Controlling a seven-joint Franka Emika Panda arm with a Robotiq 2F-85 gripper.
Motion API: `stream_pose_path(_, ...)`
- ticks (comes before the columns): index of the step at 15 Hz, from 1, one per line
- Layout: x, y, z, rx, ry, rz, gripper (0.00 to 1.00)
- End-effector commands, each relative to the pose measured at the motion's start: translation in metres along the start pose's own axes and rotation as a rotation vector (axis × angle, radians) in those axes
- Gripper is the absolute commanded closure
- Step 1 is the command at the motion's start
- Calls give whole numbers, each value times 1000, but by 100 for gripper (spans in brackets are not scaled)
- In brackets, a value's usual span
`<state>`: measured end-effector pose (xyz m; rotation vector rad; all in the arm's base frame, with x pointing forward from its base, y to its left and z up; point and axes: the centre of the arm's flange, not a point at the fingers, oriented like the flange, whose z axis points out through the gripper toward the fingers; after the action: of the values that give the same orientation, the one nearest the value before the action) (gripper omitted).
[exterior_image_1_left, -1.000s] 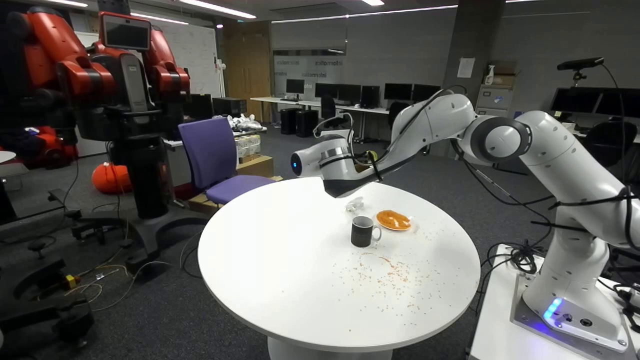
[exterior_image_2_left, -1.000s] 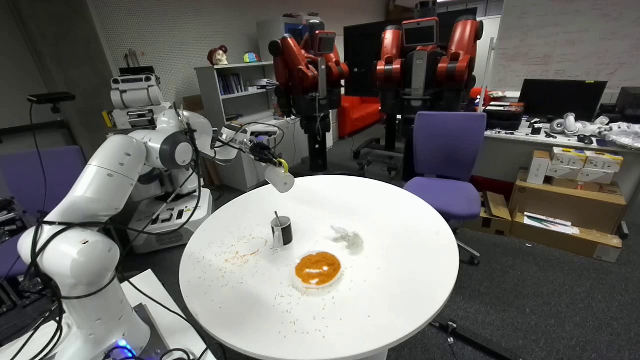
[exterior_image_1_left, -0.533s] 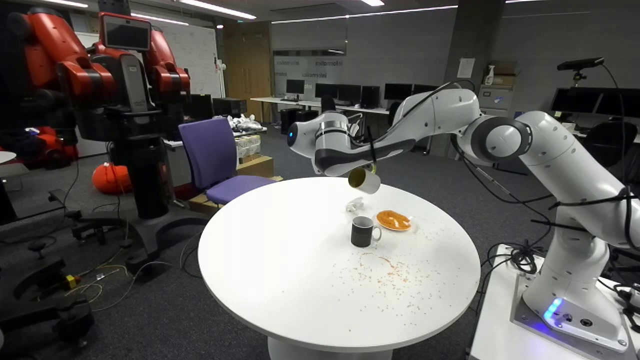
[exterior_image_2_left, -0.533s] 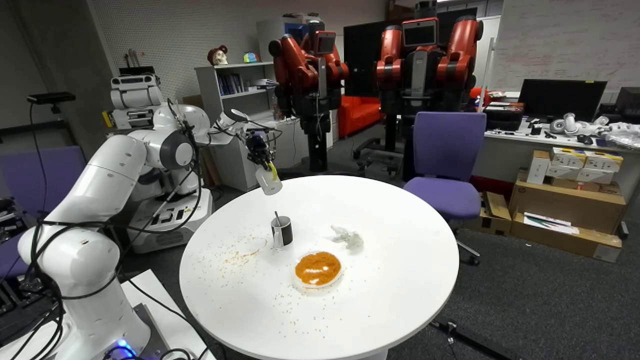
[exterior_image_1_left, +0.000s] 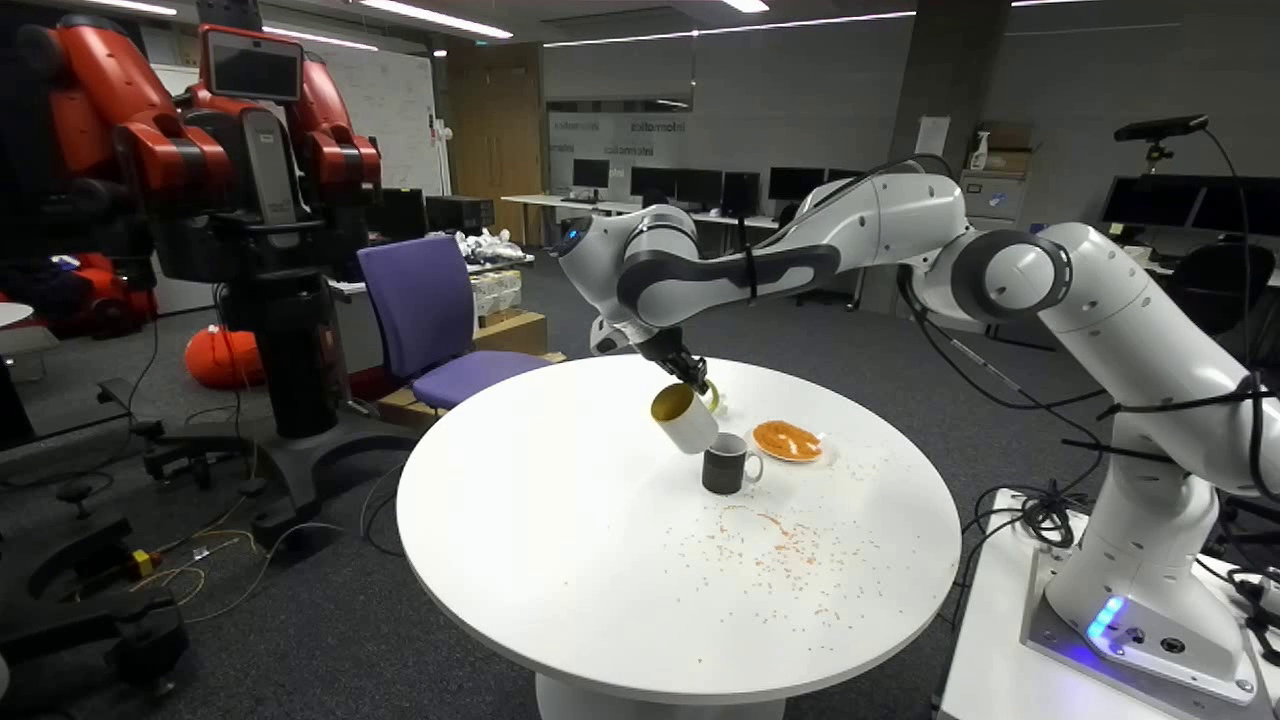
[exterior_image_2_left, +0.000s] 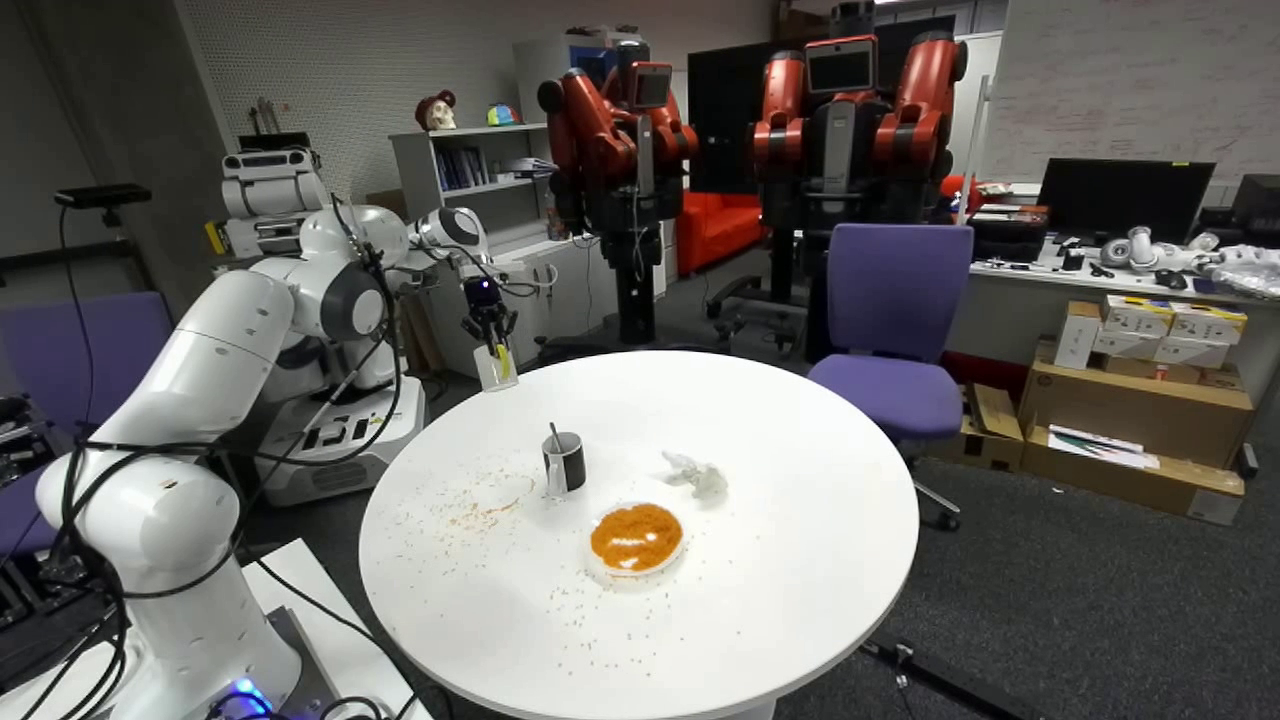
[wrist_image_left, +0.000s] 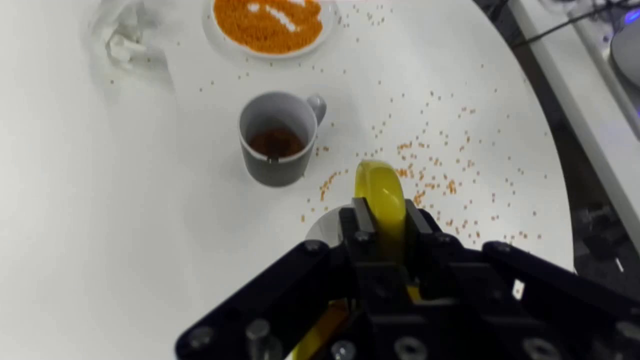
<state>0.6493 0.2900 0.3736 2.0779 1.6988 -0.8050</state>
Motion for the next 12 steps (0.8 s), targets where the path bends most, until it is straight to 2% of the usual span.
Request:
stream_pose_path(1, 3, -22, 7, -51, 189, 60, 95)
stream_pose_path(6, 10, -24, 40, -136, 436, 207, 95)
stream_pose_path(12, 15, -14, 80, -236, 673, 447, 95)
